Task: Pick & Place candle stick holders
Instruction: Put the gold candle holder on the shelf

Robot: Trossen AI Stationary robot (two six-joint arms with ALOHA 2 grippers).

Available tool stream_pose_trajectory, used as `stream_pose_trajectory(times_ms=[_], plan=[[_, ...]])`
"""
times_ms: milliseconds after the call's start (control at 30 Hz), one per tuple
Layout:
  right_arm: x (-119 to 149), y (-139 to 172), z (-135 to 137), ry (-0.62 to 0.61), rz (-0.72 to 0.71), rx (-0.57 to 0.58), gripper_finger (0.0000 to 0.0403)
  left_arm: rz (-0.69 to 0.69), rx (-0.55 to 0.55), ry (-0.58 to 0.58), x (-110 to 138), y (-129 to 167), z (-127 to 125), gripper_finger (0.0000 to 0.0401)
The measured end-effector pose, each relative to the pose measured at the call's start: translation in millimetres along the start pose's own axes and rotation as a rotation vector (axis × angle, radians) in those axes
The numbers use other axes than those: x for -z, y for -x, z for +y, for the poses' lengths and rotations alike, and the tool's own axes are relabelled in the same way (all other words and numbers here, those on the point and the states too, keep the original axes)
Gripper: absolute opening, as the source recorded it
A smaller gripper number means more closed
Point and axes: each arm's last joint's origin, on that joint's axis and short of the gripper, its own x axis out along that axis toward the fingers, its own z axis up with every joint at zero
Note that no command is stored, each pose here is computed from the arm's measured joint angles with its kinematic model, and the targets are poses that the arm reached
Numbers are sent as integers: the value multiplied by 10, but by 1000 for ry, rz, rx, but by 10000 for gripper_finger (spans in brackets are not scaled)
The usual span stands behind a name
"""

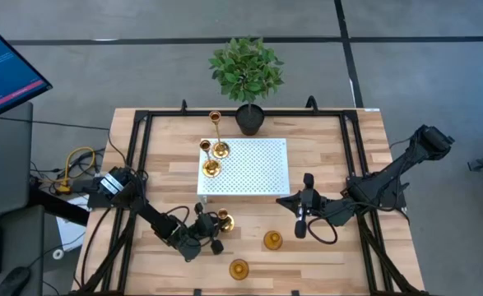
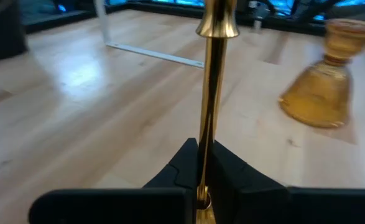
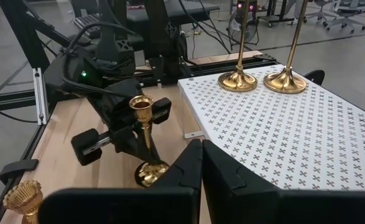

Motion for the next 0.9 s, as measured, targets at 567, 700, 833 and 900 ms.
stream_pose_trajectory(times_ms=[567, 700, 833, 900], plan=[[-108, -30, 71, -74, -14, -286, 0, -124, 383, -45, -1059, 507, -35, 14], [-156, -140, 85, -87, -99, -286, 0, -126, 386, -50, -1068, 520, -33, 14], [-100, -345, 139, -36, -161, -343, 6, -125, 384, -50, -1068, 517, -32, 14], [-72, -471, 182, -36, -162, -356, 15, -125, 385, -50, -1067, 518, -33, 14]])
